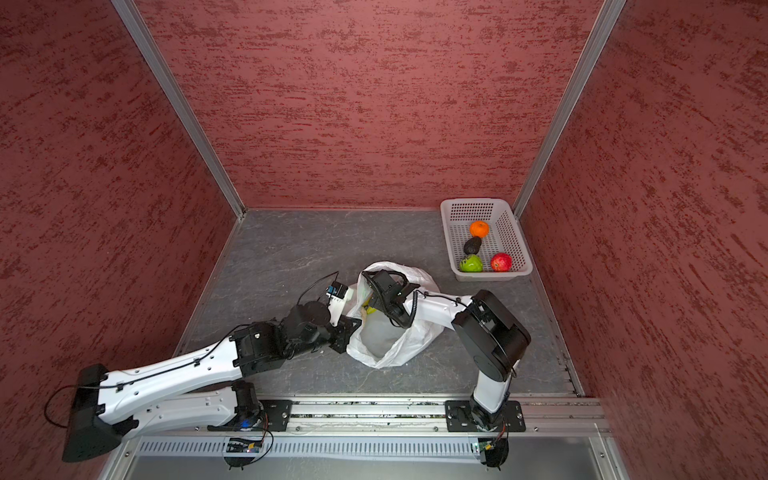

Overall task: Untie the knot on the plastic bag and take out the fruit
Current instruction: 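Lower the open right gripper into the bag around the yellow banana, then close the right gripper on the banana stem end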

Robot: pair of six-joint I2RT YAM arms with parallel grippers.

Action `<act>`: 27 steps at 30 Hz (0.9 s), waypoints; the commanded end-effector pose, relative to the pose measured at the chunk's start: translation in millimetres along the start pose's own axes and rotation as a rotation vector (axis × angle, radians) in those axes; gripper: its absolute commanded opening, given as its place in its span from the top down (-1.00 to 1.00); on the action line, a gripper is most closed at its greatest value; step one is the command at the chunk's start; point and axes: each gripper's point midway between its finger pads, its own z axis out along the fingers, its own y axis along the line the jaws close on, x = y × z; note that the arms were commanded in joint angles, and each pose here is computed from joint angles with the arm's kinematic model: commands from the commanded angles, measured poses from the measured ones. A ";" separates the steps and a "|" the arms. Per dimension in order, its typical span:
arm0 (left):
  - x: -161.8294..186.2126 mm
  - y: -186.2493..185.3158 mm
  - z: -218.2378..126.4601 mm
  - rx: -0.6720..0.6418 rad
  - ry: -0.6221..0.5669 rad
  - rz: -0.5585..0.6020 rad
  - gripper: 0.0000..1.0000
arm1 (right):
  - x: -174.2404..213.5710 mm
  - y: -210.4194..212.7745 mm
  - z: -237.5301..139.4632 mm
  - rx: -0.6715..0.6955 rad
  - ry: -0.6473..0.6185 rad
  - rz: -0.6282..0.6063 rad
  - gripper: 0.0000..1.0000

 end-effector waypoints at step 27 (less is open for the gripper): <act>0.4 -0.2 0.2 0.020 -0.018 0.021 1.00 | 0.6 0.4 -4.2 -0.057 0.017 0.016 0.48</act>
